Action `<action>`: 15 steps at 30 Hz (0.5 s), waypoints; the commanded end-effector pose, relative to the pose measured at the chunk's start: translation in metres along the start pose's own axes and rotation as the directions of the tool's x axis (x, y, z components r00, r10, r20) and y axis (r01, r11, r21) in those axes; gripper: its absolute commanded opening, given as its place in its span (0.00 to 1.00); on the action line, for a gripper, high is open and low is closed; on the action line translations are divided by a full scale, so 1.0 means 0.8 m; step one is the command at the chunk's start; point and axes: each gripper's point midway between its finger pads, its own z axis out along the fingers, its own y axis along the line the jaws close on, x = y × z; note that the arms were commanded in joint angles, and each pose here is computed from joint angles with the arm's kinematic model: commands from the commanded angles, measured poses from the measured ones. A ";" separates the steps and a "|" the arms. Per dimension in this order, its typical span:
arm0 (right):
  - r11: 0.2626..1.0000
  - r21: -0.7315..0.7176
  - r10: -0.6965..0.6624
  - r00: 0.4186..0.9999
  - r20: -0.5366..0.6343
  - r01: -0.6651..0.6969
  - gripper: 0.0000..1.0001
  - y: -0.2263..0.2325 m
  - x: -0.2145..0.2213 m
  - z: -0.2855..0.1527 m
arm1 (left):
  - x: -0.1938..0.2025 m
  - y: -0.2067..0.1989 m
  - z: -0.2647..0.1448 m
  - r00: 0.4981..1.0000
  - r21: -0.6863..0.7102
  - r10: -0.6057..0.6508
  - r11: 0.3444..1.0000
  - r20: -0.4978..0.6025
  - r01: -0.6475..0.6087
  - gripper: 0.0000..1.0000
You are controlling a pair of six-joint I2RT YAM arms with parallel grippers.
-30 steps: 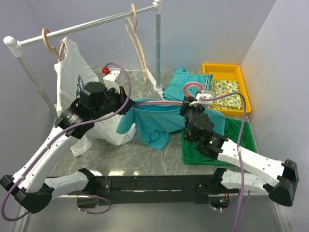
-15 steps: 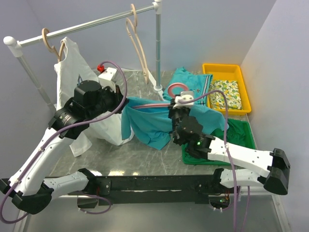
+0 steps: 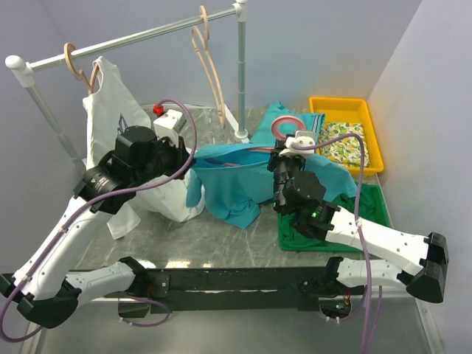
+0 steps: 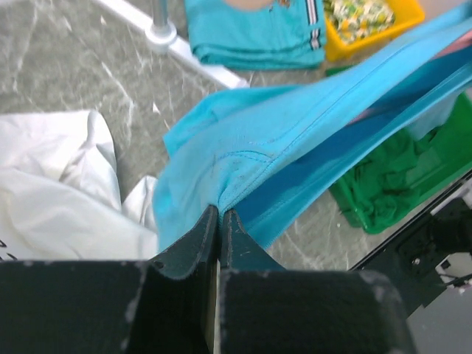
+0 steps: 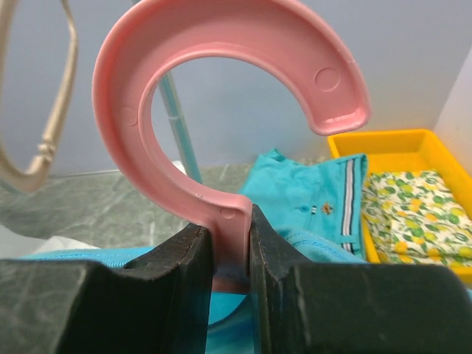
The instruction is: Place the t-shirt on the hanger
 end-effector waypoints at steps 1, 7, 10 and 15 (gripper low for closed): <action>0.994 -0.065 0.086 0.996 0.013 -0.085 0.00 0.018 -0.027 -0.007 | -0.012 -0.004 -0.002 0.999 0.022 0.031 0.999 0.037 -0.032 0.05; 0.999 -0.035 0.013 0.999 -0.042 -0.015 0.00 0.045 -0.001 -0.007 | -0.063 -0.040 -0.023 0.991 0.146 0.026 0.988 0.134 -0.045 0.01; 0.999 -0.045 0.027 0.999 -0.023 -0.028 0.00 0.053 -0.015 -0.005 | -0.060 -0.047 -0.025 0.992 0.178 0.021 0.983 0.128 -0.043 0.02; 0.986 -0.149 0.076 0.997 0.012 -0.074 0.00 0.075 -0.044 -0.021 | -0.035 -0.024 -0.005 0.998 0.094 0.055 0.994 0.044 -0.059 0.05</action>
